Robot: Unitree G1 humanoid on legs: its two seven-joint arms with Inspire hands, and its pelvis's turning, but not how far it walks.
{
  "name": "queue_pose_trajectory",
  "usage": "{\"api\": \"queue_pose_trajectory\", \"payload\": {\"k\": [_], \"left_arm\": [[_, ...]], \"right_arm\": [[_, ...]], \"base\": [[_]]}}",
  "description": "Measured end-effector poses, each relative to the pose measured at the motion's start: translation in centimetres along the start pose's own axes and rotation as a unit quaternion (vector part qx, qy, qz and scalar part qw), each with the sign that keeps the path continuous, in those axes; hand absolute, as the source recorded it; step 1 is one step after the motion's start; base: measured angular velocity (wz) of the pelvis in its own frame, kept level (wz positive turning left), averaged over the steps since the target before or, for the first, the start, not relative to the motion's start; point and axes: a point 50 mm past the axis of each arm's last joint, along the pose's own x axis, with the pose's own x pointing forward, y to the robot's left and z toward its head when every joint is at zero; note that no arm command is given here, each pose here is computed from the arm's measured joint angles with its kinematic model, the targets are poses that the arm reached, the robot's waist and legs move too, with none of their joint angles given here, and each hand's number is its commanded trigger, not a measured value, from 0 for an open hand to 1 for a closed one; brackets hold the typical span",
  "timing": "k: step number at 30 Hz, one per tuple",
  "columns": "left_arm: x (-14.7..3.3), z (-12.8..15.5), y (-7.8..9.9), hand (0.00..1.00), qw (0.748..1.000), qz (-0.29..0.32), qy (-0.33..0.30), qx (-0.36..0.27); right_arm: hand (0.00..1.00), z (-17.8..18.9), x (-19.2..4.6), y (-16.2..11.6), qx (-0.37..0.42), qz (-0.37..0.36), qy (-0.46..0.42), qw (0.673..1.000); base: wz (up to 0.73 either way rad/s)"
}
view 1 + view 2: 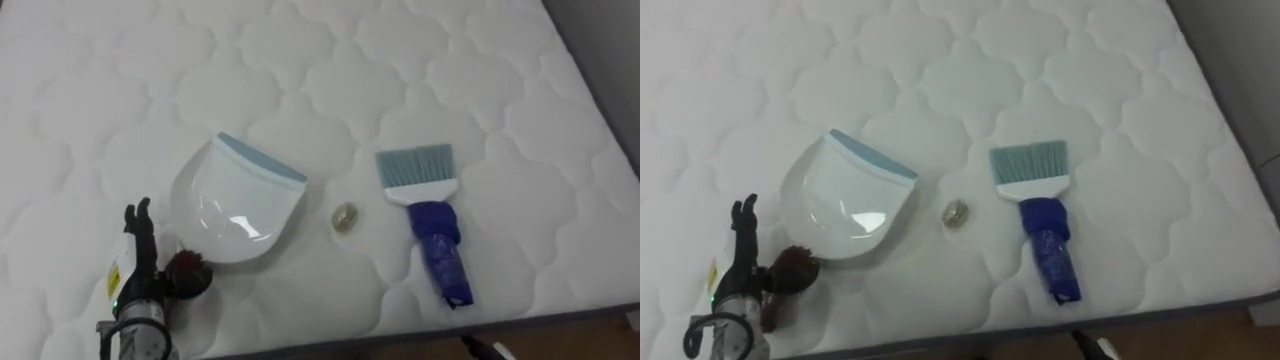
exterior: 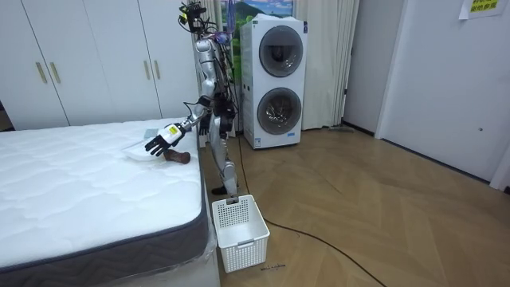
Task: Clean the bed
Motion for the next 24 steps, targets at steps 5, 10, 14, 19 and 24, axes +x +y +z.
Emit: {"api": "queue_pose_trajectory", "payload": {"k": [5, 10, 14, 19, 24], "left_arm": [[-0.1, -0.5, -0.1, 0.00, 1.000, -0.002, 0.012, 0.003], [-0.4, -1.2, -0.3, 0.00, 0.999, -0.008, 0.030, 0.009], [-0.6, -1.6, -0.4, 0.00, 0.999, -0.012, 0.040, 0.014], [-1.0, -2.2, -0.9, 0.00, 0.998, -0.021, 0.060, 0.020], [-0.5, -1.6, -1.0, 0.00, 0.998, -0.020, 0.056, 0.019]], "right_arm": [[0.00, 0.4, 0.1, -0.4, 0.002, -0.005, -0.004, 1.000], [0.00, 0.3, 0.1, -0.4, 0.011, -0.009, -0.002, 1.000], [0.00, 0.3, 0.1, -0.4, 0.013, -0.011, -0.002, 1.000], [0.00, 0.3, 0.1, -0.5, 0.028, -0.014, -0.001, 1.000], [0.00, 1.0, 0.4, -0.9, 0.022, -0.014, 0.000, 1.000]], "base": [[0.00], [0.07], [0.04], [0.06], [0.04]]}}
